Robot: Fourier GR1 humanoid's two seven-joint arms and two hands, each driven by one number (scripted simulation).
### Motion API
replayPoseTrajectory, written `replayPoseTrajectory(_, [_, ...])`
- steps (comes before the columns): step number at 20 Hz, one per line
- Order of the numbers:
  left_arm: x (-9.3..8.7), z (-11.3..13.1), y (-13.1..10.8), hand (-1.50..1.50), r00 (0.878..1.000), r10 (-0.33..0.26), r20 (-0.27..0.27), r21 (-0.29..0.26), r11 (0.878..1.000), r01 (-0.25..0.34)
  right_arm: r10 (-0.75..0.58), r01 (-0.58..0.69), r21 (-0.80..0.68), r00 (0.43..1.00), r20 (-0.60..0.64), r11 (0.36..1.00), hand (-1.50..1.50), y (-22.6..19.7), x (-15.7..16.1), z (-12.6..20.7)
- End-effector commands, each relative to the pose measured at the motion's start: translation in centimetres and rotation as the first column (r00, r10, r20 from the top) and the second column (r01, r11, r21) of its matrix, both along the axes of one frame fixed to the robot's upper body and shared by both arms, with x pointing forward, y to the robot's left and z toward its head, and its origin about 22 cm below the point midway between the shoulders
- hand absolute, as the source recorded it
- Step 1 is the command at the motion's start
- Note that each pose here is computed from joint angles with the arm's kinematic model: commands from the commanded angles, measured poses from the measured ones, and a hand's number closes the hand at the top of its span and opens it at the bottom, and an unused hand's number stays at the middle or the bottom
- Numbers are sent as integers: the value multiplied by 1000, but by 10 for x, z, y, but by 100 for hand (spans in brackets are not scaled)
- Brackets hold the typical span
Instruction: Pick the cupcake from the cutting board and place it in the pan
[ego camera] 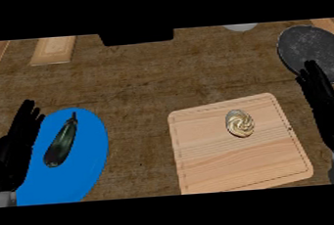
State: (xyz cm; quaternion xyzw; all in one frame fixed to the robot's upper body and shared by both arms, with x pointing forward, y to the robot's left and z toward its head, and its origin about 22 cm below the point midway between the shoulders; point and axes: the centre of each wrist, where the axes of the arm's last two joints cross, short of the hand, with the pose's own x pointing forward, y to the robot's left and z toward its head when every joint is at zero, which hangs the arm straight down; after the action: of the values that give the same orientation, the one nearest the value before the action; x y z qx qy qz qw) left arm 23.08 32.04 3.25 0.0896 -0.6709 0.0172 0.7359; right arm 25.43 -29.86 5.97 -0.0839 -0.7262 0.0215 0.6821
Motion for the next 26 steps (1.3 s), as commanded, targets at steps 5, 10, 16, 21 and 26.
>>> replayPoseTrajectory(5, [20,-11,-79,0,962,-274,-8,-137,953,271,37,-17,-442,999,37,897,150,25,55,37])
replayPoseTrajectory(10, [18,-12,-87,0,931,-359,-59,-219,915,339,-68,204,-766,976,206,609,-150,17,53,23])
replayPoseTrajectory(16, [19,-10,-112,0,935,-347,-68,-246,915,321,19,147,-820,982,189,553,-150,94,61,31])
replayPoseTrajectory(21, [18,-19,-105,0,927,-365,-85,-221,914,340,-142,-204,-951,960,-241,233,-150,86,64,1])
replayPoseTrajectory(26, [26,-15,-108,0,927,-369,-70,-218,912,347,-326,-450,-893,843,-428,7,-150,120,75,0])
